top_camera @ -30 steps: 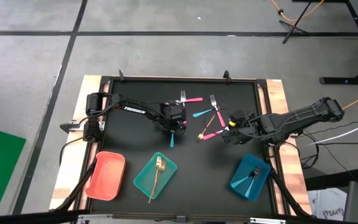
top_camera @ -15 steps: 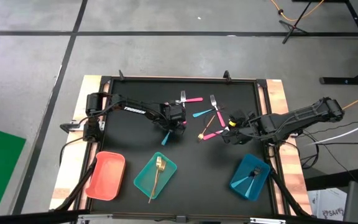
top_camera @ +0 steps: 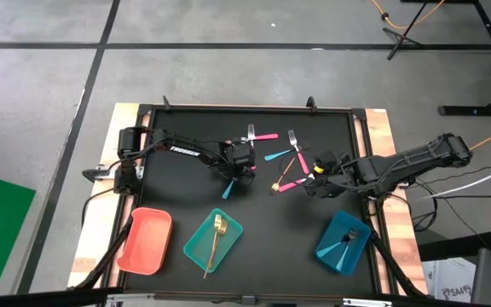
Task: Sort silverware by color (type)
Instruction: Put the blue fork into the blue bin
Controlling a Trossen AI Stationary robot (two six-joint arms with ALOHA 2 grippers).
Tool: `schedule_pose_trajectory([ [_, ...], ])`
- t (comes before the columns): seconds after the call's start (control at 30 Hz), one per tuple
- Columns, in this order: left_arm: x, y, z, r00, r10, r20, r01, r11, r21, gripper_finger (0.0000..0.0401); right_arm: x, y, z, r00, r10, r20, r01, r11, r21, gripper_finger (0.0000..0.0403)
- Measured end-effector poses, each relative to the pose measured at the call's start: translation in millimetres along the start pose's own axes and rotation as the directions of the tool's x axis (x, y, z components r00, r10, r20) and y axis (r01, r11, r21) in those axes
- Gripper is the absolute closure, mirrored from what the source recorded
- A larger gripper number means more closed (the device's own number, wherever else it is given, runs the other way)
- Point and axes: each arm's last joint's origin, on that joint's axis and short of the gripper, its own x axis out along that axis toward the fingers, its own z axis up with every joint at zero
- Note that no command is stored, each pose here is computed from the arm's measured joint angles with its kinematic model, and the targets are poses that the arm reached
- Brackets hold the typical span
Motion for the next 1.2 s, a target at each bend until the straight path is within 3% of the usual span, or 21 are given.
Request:
schedule_pose_trajectory([
  [0.4,-4.0,-1.5,1.6,0.999,-0.030,0.009,0.030,1.000,0.004,0.0394,0.0,-0.1,0.0,1.000,-0.001,-0.001,0.001,1.000,0.000,0.0343],
  [0.7,-22.5,-20.9,16.5,0.955,-0.255,0.153,0.253,0.967,0.034,0.0394,-0.3,-0.5,0.1,1.000,-0.001,-0.001,0.001,1.000,0.000,0.0343],
  [0.83,-32.9,-34.0,25.0,0.885,-0.411,0.220,0.405,0.911,0.072,0.0394,-0.9,-0.9,0.2,1.000,0.002,0.001,-0.002,1.000,0.002,0.0343],
  [1.0,-44.2,-48.5,33.0,0.766,-0.588,0.259,0.566,0.809,0.161,0.0394,-3.1,-2.7,1.1,1.000,0.009,0.009,-0.010,1.000,0.009,0.0343],
  [1.2,-56.8,-61.1,35.8,0.640,-0.705,0.306,0.652,0.709,0.270,0.0394,-6.5,-4.8,2.7,0.999,0.028,0.024,-0.029,0.999,0.024,0.0343],
])
